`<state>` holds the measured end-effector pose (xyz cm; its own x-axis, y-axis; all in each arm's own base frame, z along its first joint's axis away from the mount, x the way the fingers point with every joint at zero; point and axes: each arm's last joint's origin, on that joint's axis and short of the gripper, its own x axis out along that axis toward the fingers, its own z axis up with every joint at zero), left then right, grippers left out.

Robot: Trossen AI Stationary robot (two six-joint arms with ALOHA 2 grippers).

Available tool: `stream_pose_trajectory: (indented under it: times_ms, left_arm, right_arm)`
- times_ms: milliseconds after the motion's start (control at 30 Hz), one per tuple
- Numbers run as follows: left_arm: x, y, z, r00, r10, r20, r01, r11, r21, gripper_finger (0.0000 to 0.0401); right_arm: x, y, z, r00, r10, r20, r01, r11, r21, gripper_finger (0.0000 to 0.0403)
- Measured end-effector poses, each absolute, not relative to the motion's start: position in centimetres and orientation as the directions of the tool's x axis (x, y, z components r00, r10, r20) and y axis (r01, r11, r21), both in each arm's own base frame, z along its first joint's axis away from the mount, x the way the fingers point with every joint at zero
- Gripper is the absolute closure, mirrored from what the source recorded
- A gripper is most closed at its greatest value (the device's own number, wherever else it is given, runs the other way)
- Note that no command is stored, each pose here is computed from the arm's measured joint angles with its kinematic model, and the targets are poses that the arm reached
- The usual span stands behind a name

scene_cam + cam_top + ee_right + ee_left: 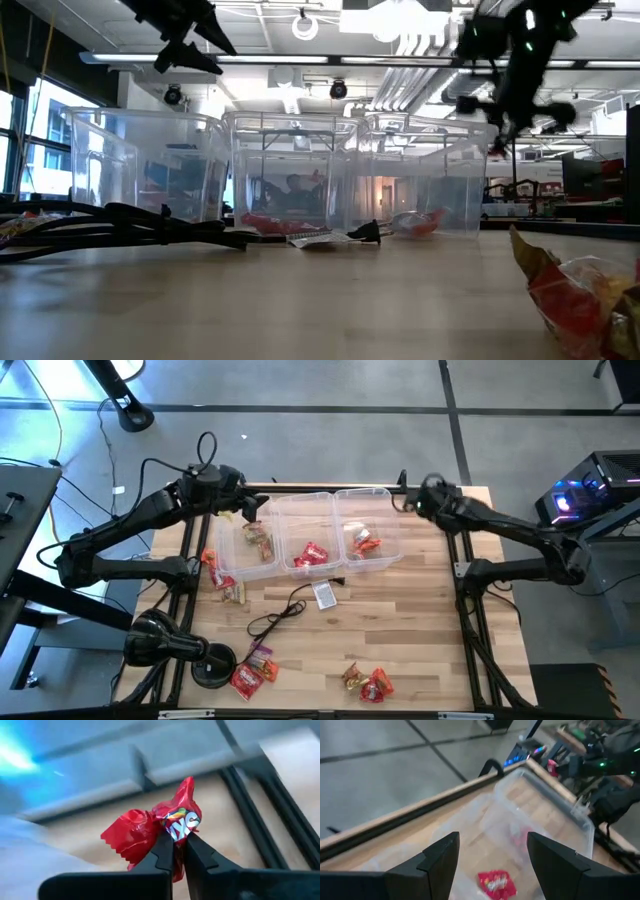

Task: Sort candy
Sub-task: Put the red candy pack into the middle transparent bin, then adjust the transparent bins

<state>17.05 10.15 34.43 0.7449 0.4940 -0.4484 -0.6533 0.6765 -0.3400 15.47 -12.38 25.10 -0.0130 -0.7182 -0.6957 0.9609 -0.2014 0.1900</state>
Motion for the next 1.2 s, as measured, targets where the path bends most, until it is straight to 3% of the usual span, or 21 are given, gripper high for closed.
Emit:
stream_pose_trajectory:
  times_ms: [100, 200, 300, 533, 667, 833, 1000, 1200]
  left_arm:
    - [17.2, 10.3, 35.0, 0.762, 0.514, -0.395, -0.641, 0.683, -0.35, 0.0173]
    - [17.4, 10.4, 35.5, 0.782, 0.526, -0.335, -0.622, 0.694, -0.362, 0.0173]
    - [17.6, 10.5, 36.0, 0.796, 0.534, -0.284, -0.605, 0.704, -0.371, 0.0173]
    - [17.9, 10.4, 37.0, 0.86, 0.477, -0.181, -0.507, 0.763, -0.401, 0.0173]
    - [18.1, 10.3, 37.5, 0.894, 0.427, -0.132, -0.442, 0.797, -0.411, 0.0173]
    - [18.2, 10.2, 38.0, 0.907, 0.414, -0.079, -0.408, 0.815, -0.411, 0.0173]
    - [18.1, 9.8, 38.6, 0.909, 0.405, -0.102, -0.413, 0.833, -0.368, 0.0173]
    - [17.6, 9.1, 39.4, 0.84, 0.494, -0.225, -0.541, 0.794, -0.277, 0.0174]
  right_arm:
    - [17.2, -13.3, 29.7, 0.138, -0.818, -0.558, 0.957, -0.036, 0.289, 0.0395]
    - [19.4, -13.9, 33.6, 0.396, -0.832, -0.39, 0.873, 0.209, 0.441, 0.0398]
    - [21.8, -14.3, 35.5, 0.593, -0.751, -0.29, 0.758, 0.4, 0.515, 0.0398]
    - [29.8, -13.5, 32.7, 0.832, -0.422, -0.36, 0.554, 0.654, 0.515, 0.0398]
    - [34.2, -12.5, 30.2, 0.898, -0.26, -0.354, 0.419, 0.75, 0.512, 0.0397]
    - [37.5, -12.4, 28.1, 0.9, -0.205, -0.385, 0.391, 0.768, 0.508, 0.0374]
    - [39.2, -12.2, 27.4, 0.914, -0.096, -0.394, 0.275, 0.861, 0.428, 0.0315]
    - [39.5, -12.0, 28.8, 0.883, -0.19, -0.428, 0.296, 0.935, 0.195, 0.023]
